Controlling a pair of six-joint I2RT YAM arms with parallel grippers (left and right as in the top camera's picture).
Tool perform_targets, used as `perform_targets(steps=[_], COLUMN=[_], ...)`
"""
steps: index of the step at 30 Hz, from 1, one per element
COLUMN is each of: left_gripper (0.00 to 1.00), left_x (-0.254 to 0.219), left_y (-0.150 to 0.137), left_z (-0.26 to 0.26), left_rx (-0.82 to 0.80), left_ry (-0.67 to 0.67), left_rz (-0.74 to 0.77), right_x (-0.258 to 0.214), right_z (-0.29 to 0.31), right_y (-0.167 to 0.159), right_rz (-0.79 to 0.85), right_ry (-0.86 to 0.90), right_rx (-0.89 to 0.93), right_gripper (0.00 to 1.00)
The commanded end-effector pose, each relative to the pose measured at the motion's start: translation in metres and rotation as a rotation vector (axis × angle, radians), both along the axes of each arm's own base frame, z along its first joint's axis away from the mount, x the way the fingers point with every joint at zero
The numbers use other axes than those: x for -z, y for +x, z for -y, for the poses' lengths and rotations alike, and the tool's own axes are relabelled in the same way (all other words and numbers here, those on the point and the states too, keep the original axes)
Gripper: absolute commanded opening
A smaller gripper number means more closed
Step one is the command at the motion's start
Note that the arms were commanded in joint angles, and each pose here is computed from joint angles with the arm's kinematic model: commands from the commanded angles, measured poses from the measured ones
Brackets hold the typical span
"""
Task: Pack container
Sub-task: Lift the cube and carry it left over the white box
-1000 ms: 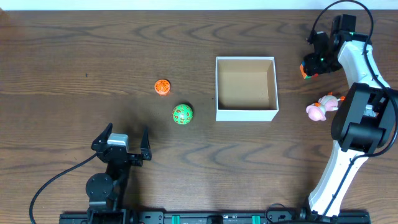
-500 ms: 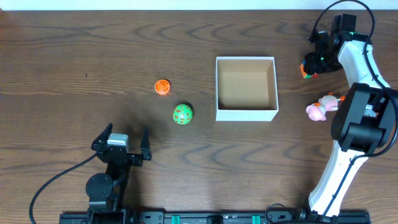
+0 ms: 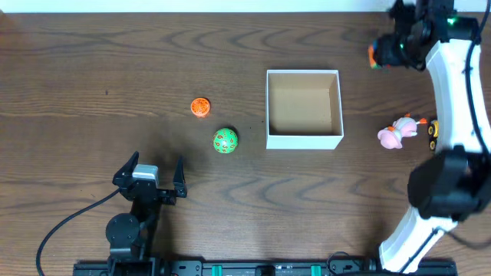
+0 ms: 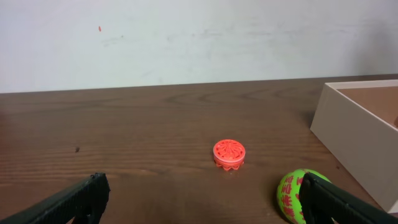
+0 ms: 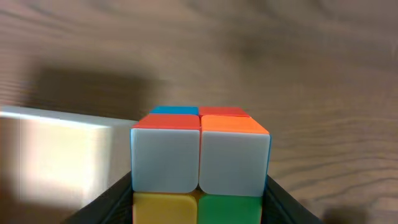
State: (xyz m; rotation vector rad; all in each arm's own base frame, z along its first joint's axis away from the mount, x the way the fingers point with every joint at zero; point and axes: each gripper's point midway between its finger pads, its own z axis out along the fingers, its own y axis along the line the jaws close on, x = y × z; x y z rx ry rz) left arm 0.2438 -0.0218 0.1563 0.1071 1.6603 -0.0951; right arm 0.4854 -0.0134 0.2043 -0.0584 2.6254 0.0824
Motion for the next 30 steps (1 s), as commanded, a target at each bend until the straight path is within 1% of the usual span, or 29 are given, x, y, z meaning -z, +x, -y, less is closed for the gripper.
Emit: perform_targets(steps=[1, 4, 7, 15, 17, 21, 30], left_gripper=[0.98, 0.98, 0.98, 0.98, 0.98, 0.98, 0.98], left_x=[0.015, 0.015, 0.015, 0.015, 0.015, 0.015, 0.015], left_y=[-0.001, -0.001, -0.001, -0.001, -0.001, -0.001, -0.001], left_z=[0.001, 0.001, 0.001, 0.001, 0.001, 0.001, 0.001], left_rx=[0.009, 0.009, 0.009, 0.009, 0.009, 0.009, 0.009], left_ry=[0.012, 0.012, 0.012, 0.012, 0.012, 0.012, 0.012], left_rz=[-0.044, -0.044, -0.044, -0.044, -0.044, -0.044, -0.044], right_x=[-0.049, -0.065, -0.067, -0.038, -0.034, -0.021, 0.02], right_z=[-0.046, -0.083, -0.115, -0.154, -0.158, -0.147, -0.149], right_y=[-0.016, -0.031, -0.041, -0.048, -0.049, -0.049, -0.048], right_rz=[0.072, 0.08, 0.064, -0.01, -0.02, -0.046, -0.147], right_ry=[0.101, 0.142, 0.166, 0.133, 0.128, 0.076, 0.034], right_rx=[0.028, 0.004, -0.027, 0.02, 0.014, 0.086, 0.089], right_gripper=[0.44, 0.45, 0.46, 0.47, 0.48, 0.48, 0.49])
